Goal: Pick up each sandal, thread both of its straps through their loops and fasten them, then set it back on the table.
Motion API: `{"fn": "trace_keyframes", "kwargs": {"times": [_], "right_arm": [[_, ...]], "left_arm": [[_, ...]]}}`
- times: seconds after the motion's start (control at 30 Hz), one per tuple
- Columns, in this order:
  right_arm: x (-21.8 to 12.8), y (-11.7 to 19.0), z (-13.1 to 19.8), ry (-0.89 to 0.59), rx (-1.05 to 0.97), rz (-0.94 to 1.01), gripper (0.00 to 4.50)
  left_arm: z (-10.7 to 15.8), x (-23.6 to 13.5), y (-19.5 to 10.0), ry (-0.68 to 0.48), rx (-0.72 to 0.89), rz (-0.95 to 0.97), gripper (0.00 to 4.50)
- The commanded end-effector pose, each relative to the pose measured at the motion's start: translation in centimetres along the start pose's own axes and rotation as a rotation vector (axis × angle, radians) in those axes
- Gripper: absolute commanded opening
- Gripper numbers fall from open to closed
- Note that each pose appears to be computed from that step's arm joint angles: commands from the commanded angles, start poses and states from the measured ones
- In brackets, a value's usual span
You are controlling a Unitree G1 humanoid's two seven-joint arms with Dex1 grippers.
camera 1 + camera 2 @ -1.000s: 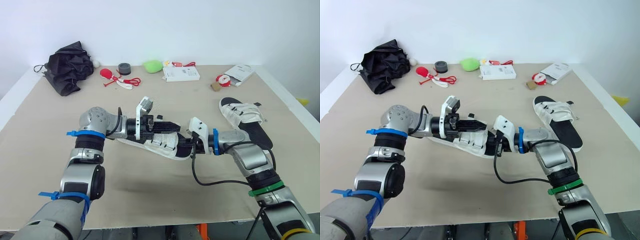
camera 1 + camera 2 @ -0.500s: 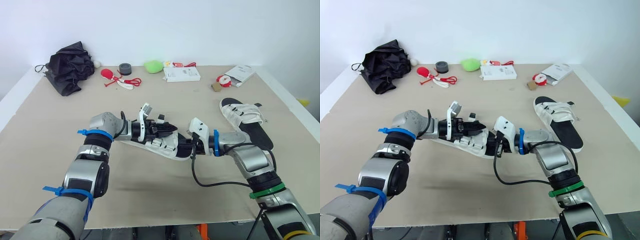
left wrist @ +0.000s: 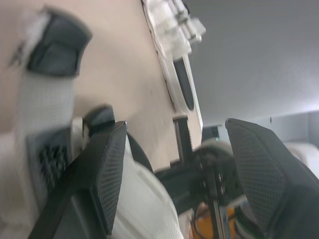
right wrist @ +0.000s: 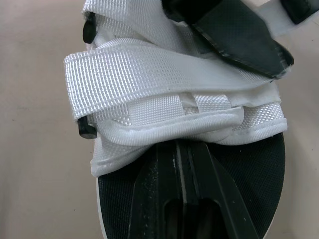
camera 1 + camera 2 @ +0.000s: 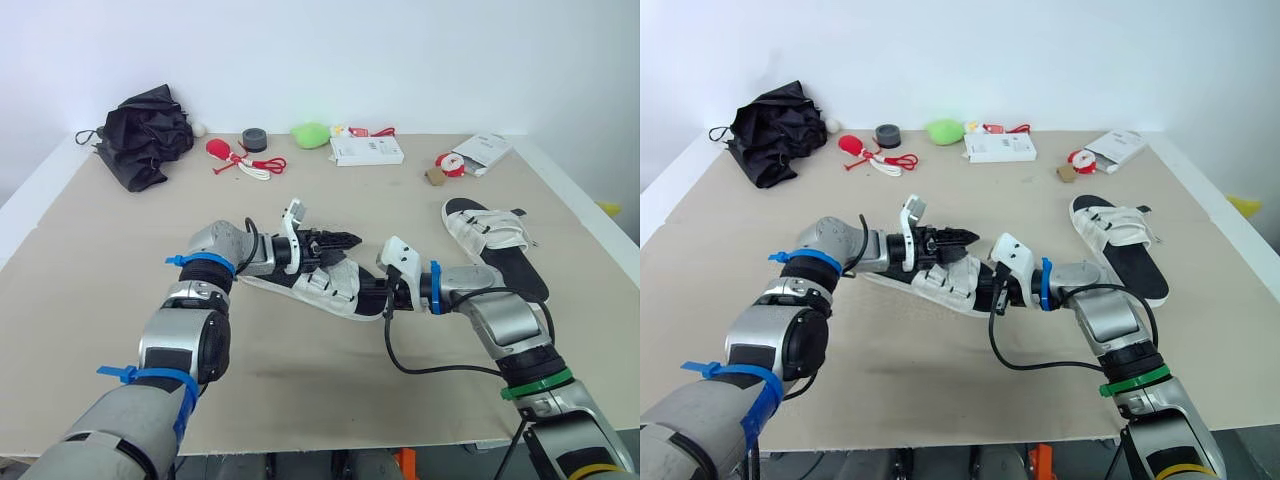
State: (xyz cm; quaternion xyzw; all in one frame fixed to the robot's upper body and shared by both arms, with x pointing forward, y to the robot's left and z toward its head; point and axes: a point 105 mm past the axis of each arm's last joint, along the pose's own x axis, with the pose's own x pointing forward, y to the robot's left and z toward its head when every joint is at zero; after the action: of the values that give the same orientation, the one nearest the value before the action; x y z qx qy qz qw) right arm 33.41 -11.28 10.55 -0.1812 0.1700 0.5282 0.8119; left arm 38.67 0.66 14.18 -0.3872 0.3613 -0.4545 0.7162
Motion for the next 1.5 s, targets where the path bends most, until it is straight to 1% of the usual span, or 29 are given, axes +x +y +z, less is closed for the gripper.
{"fn": "trace_keyframes", "kwargs": {"times": [0.03,0.2,0.3,0.43,0.47,0.5,0.57,0.63,0.73,0.83,0.93,1.1,1.17,1.27,1.5], "right_arm": [[0.2,0.7,-3.3,0.113,0.075,0.02,0.0],[0.2,0.6,-3.2,0.112,0.074,0.02,0.0],[-0.3,0.4,-2.5,0.097,0.057,0.007,0.0],[-1.4,0.4,-1.1,0.05,0.043,0.007,0.0],[-1.8,0.5,-0.6,0.03,0.043,0.006,0.0],[-2.5,0.6,0.3,-0.008,0.047,0.005,0.0],[-3.8,1.0,1.6,-0.061,0.046,-0.002,0.0],[-5.0,1.5,2.3,-0.094,0.05,-0.008,0.0],[-6.8,2.0,3.7,-0.192,0.098,-0.022,0.0],[-9.1,3.0,5.2,-0.323,0.145,-0.04,0.0],[-10.3,4.2,6.0,-0.404,0.177,-0.052,0.0],[-10.2,6.5,5.9,-0.416,0.199,-0.069,0.0],[-10.0,7.0,6.0,-0.422,0.209,-0.077,0.0],[-9.9,7.9,6.7,-0.468,0.224,-0.066,0.0],[-9.6,9.5,7.8,-0.522,0.246,-0.031,0.0]], "left_arm": [[2.4,0.0,-1.2,-0.116,-0.06,-0.003,3.3],[4.3,-0.7,-4.4,-0.162,-0.101,-0.109,3.3],[4.8,-2.4,-6.5,-0.16,0.027,-0.186,3.3],[4.8,-4.4,-7.3,-0.182,0.166,-0.221,3.3],[4.6,-5.1,-7.6,-0.192,0.233,-0.236,3.3],[4.2,-6.2,-7.2,-0.196,0.37,-0.225,3.3],[2.6,-7.7,-6.1,-0.154,0.617,-0.197,3.3],[1.8,-9.0,-4.9,-0.133,0.719,-0.181,3.3],[1.3,-10.8,-3.8,-0.12,0.795,-0.177,3.3],[-0.4,-12.7,-3.3,-0.029,0.958,-0.21,3.3],[-1.8,-13.8,-2.8,0.04,1.011,-0.244,3.3],[-3.8,-14.6,0.1,0.189,1.17,-0.207,3.3],[-3.7,-14.4,0.5,0.187,1.195,-0.208,3.3],[-3.1,-13.3,0.0,0.161,1.208,-0.25,3.3],[-3.1,-11.5,0.2,0.209,1.246,-0.298,3.3]]}}
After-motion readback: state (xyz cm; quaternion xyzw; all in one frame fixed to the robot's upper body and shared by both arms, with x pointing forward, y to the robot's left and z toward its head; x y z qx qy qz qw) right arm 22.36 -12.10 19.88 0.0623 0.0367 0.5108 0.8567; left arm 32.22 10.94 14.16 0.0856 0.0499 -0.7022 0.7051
